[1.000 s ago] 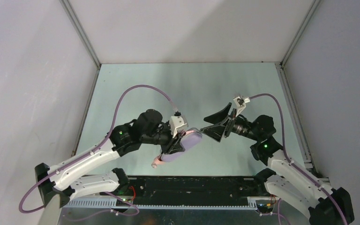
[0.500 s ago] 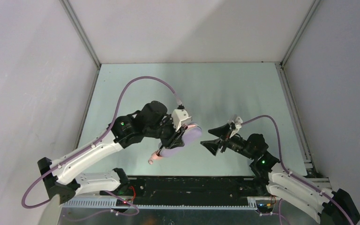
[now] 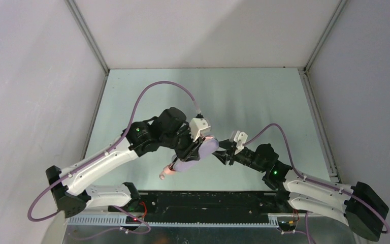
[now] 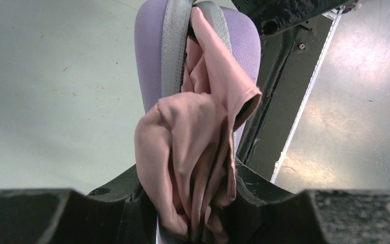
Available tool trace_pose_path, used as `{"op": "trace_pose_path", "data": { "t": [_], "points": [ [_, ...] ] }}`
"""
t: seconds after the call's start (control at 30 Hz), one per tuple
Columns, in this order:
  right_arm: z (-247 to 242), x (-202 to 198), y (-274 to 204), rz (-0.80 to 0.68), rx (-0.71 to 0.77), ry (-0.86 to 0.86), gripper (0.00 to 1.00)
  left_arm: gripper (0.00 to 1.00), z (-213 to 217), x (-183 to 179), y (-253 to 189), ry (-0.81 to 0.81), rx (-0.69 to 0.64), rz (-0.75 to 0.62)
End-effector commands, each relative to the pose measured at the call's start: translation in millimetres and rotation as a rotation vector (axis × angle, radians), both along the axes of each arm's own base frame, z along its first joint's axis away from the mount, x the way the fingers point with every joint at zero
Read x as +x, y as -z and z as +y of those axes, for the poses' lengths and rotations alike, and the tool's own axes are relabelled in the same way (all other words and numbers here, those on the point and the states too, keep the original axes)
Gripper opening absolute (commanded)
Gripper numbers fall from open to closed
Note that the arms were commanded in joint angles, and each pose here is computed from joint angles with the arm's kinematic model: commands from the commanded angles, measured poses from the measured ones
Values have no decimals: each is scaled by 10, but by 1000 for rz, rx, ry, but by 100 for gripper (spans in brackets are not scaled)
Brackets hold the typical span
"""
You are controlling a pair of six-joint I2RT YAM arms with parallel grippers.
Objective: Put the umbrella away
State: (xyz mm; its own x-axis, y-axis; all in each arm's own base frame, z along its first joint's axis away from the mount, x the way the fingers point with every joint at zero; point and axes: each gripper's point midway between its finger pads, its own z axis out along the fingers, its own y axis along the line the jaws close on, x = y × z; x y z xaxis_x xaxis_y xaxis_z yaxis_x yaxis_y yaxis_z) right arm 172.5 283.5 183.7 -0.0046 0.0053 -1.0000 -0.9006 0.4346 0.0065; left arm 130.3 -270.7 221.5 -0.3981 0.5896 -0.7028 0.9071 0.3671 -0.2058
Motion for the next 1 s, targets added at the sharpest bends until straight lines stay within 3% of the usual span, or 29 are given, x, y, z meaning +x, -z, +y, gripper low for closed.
{"op": "trace_pose_path", "data": {
  "t": [0.0, 0.13, 0.17, 0.67, 0.87, 0.9, 0.97],
  "points": [
    [76, 81, -444, -105, 89, 12, 30, 0, -130, 15, -306, 22, -94, -37],
    [69, 62, -467, -110, 91, 7, 2, 0, -113, 15, -300, 22, -85, -38],
    [61, 67, -469, -113, 90, 11, 0, 0, -102, 22, -285, 18, -77, -39],
    [-433, 357, -352, -187, -36, 239, 0, 0, 153, 53, -1, -53, 125, 23],
    [-744, 548, -405, -109, 75, 429, 0, 0, 173, 44, 10, -58, 138, 32],
    [-735, 543, -415, -12, 154, 431, 3, 0, 166, 55, -42, -62, 115, 15],
    [-713, 535, -419, 157, 272, 405, 25, 0, 87, 115, -152, -67, 44, -35]
  ]
}}
